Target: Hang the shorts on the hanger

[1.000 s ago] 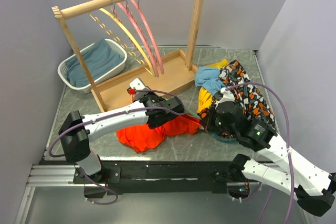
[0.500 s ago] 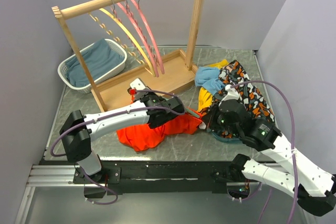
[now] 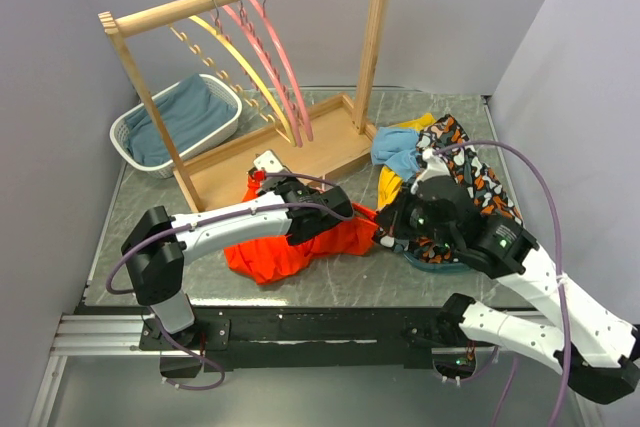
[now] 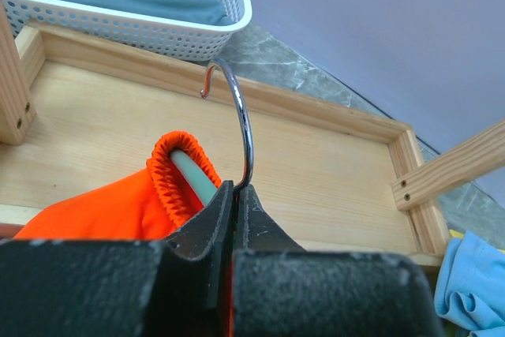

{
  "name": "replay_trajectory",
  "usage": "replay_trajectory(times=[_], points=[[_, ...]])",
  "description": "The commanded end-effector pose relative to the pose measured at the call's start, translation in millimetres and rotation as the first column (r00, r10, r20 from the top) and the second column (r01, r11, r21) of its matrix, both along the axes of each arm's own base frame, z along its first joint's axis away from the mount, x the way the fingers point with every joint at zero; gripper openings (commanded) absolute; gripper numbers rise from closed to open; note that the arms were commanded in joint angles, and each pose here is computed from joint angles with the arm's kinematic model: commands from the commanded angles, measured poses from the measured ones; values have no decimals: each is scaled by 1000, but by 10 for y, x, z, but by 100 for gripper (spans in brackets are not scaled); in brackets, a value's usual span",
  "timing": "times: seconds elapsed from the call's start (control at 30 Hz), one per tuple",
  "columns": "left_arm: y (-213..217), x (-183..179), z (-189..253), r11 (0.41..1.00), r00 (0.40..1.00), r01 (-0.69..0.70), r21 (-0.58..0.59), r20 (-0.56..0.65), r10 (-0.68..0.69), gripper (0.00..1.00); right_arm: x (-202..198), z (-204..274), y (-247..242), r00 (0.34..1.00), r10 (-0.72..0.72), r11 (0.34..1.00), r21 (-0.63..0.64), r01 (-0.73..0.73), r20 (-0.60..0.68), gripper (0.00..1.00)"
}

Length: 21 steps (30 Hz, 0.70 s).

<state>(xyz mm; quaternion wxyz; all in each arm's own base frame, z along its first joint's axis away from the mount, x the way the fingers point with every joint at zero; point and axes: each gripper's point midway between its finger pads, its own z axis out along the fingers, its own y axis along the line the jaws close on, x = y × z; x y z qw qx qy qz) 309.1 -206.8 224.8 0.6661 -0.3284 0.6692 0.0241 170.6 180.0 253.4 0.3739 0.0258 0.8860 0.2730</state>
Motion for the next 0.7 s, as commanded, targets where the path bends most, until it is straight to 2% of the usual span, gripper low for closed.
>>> replay_trajectory(times=[0.0,0.23,0.27,0.4,0.43,0.47,0.53,0.67], points=[[260,-113,52,979,998,2,203,-66,11,1,71,290,308,996,89,994,66,-91,30,0],[109,-327,113,982,992,91,165,-104,-74,1,310,191,528,999,46,994,94,-48,27,0],[116,-362,126,975,987,114,192,-136,-89,1,327,172,544,999,40,995,94,-42,23,0],[-118,-394,166,960,954,260,106,-181,-238,1,376,154,572,999,20,994,103,-23,30,0],[-248,-432,120,935,918,352,52,-212,-334,1,388,150,569,999,13,995,102,-17,33,0],[-286,-445,245,903,894,430,21,-154,-422,1,394,148,574,999,14,995,102,-18,35,0],[-390,-533,271,835,826,549,-15,-143,-545,1,395,192,585,999,18,993,112,-23,47,0],[-395,-622,365,800,784,599,-40,-177,-595,1,342,269,699,993,78,991,103,-87,85,0]])
